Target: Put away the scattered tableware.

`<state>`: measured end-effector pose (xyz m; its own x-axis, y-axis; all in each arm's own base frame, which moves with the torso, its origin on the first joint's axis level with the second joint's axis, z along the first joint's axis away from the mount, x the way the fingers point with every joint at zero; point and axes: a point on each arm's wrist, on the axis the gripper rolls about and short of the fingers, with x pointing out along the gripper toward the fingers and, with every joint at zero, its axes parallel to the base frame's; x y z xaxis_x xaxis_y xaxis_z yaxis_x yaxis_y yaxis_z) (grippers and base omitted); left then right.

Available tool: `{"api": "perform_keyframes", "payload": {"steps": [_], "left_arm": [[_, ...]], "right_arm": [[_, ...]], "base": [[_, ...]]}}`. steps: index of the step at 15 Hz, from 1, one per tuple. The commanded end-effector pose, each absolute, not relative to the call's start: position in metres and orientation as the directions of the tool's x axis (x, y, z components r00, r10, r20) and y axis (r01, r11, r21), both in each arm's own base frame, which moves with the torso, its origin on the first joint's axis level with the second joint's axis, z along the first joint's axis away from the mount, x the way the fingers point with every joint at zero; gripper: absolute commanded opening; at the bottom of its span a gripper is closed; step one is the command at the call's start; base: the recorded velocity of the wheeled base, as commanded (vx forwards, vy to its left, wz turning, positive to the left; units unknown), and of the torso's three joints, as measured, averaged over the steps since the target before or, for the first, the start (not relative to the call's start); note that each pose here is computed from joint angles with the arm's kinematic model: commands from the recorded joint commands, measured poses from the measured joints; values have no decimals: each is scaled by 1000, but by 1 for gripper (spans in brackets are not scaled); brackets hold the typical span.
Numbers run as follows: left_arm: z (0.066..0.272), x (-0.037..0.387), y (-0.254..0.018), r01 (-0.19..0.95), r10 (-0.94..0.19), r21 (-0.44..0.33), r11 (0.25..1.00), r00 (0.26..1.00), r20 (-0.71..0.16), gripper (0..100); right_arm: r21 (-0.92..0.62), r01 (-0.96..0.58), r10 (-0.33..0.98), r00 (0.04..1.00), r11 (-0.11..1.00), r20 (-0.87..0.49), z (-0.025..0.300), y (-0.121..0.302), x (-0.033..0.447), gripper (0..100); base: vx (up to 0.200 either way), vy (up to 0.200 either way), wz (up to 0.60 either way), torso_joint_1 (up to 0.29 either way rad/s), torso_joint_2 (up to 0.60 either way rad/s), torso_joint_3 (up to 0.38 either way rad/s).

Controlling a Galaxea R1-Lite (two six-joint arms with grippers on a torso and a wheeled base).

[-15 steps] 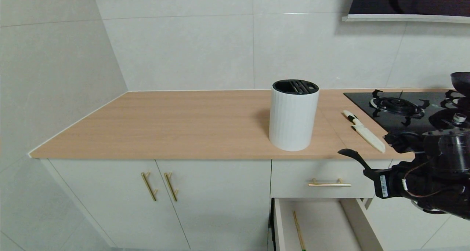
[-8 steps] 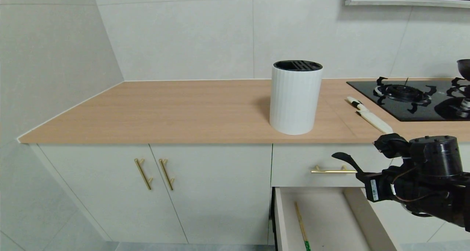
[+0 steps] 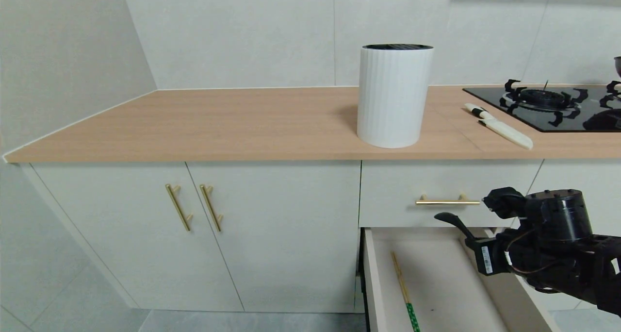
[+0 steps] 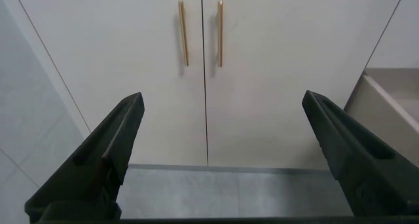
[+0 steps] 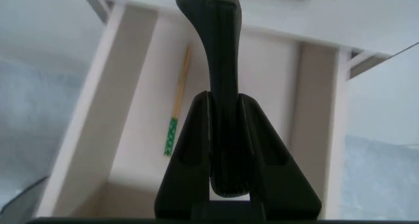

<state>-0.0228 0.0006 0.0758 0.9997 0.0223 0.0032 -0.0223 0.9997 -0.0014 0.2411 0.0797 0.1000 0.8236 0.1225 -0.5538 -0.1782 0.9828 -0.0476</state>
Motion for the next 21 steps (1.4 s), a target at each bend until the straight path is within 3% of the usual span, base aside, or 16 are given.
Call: {"api": "perform_keyframes", "payload": {"steps": [1,7,13,17,21], "left_arm": [[76,-23,1,-23,23,-2,1000,1000,2,100],[76,-23,1,-23,23,-2,1000,1000,2,100],[76,-23,1,-23,23,-2,1000,1000,2,100],[76,-23,1,-23,23,-2,1000,1000,2,100],[76,-23,1,-23,23,-2,1000,1000,2,100]], "right_arm": [[-53,-176,115,814,983,-570,95,80,242,0],[-62,-170,102,805,983,-585,90,81,243,0],[-66,-171,98,793,983,-602,85,80,243,0],[-84,-175,74,739,981,-669,61,82,248,0],[-75,-169,79,753,983,-654,37,86,262,0]], "base": [[0,0,0,-168,466,315],[0,0,0,-125,429,297],[0,0,0,-13,52,34],[0,0,0,0,0,0],[0,0,0,0,0,0]]}}
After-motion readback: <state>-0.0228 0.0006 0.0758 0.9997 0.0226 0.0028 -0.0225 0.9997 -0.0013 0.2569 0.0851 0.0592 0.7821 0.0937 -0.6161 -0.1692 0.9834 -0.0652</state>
